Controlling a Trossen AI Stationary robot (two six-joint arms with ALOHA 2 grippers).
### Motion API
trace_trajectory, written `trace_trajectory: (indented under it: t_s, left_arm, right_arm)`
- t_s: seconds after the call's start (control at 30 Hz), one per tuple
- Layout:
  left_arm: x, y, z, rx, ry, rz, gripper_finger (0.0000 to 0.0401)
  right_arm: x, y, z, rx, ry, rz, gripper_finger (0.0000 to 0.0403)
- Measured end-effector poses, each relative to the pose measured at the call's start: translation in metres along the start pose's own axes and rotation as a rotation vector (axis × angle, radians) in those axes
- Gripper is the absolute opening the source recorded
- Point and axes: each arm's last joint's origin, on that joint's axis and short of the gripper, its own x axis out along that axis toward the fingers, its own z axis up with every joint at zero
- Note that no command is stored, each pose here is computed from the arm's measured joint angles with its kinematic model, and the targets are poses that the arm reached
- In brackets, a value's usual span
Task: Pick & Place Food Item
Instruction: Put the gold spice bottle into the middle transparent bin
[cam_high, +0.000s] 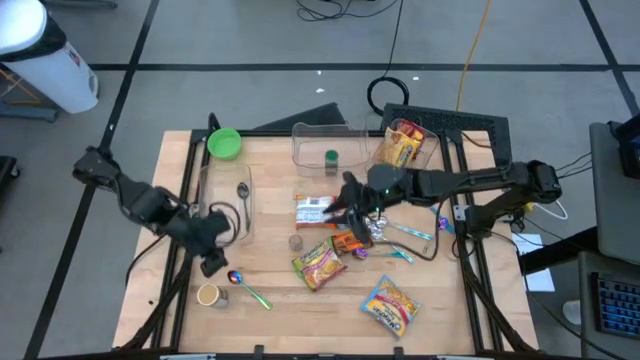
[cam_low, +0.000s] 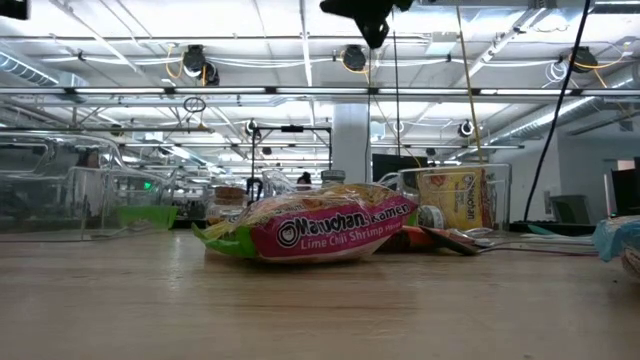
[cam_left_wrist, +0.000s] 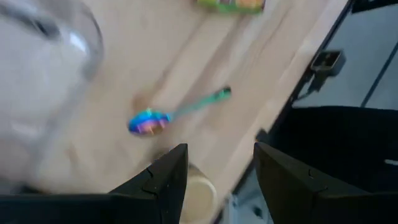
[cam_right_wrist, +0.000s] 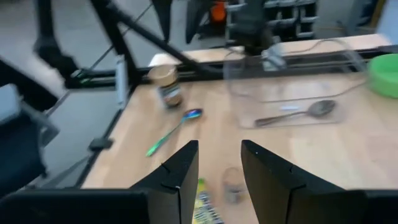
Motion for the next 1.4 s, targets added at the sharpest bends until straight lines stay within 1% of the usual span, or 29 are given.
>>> trace_trajectory:
  t_s: [0.1,0.17,0.27,0.4,0.5,0.6,0.73,0.87,1.0,1.1,1.2,1.4]
  left_arm:
    - [0.010,-0.009,-0.008,-0.075,0.050,0.013,0.0188]
    - [0.012,-0.015,-0.013,-0.117,0.059,0.023,0.0188]
    - [0.010,-0.023,-0.017,-0.177,0.014,0.022,0.0188]
    - [0.002,-0.034,-0.021,-0.243,-0.051,-0.001,0.0188]
    - [-0.003,-0.038,-0.025,-0.275,-0.065,0.031,0.0188]
    - [-0.007,-0.037,-0.029,-0.316,-0.060,0.095,0.0188]
    - [-0.010,-0.035,-0.033,-0.355,-0.047,0.147,0.0188]
    - [-0.010,-0.034,-0.034,-0.358,-0.026,0.168,0.0188]
    - [-0.010,-0.034,-0.035,-0.326,0.015,0.174,0.0188]
    - [-0.010,-0.033,-0.035,-0.289,0.019,0.174,0.0188]
    - [-0.010,-0.033,-0.035,-0.267,0.027,0.174,0.0188]
    - [-0.010,-0.033,-0.037,-0.175,0.101,0.182,0.0188]
  right_arm:
    - [0.004,0.018,-0.006,-0.023,-0.004,0.053,0.0117]
    - [0.008,0.030,-0.015,-0.038,-0.010,0.082,0.0117]
    - [0.013,0.045,-0.031,-0.034,-0.029,0.094,0.0117]
    - [0.017,0.059,-0.058,0.039,-0.042,0.113,0.0117]
    - [0.018,0.065,-0.078,0.098,-0.039,0.145,0.0117]
    - [0.017,0.070,-0.094,0.142,-0.031,0.171,0.0117]
    - [0.017,0.074,-0.103,0.115,-0.015,0.186,0.0117]
    - [0.016,0.075,-0.099,0.060,-0.061,0.189,0.0117]
    - [0.016,0.073,-0.093,0.030,-0.138,0.110,0.0117]
    - [0.016,0.071,-0.090,0.008,-0.174,0.077,0.0116]
    - [0.015,0.072,-0.089,0.004,-0.188,0.080,0.0116]
    - [0.016,0.072,-0.089,0.004,-0.187,0.078,0.0116]
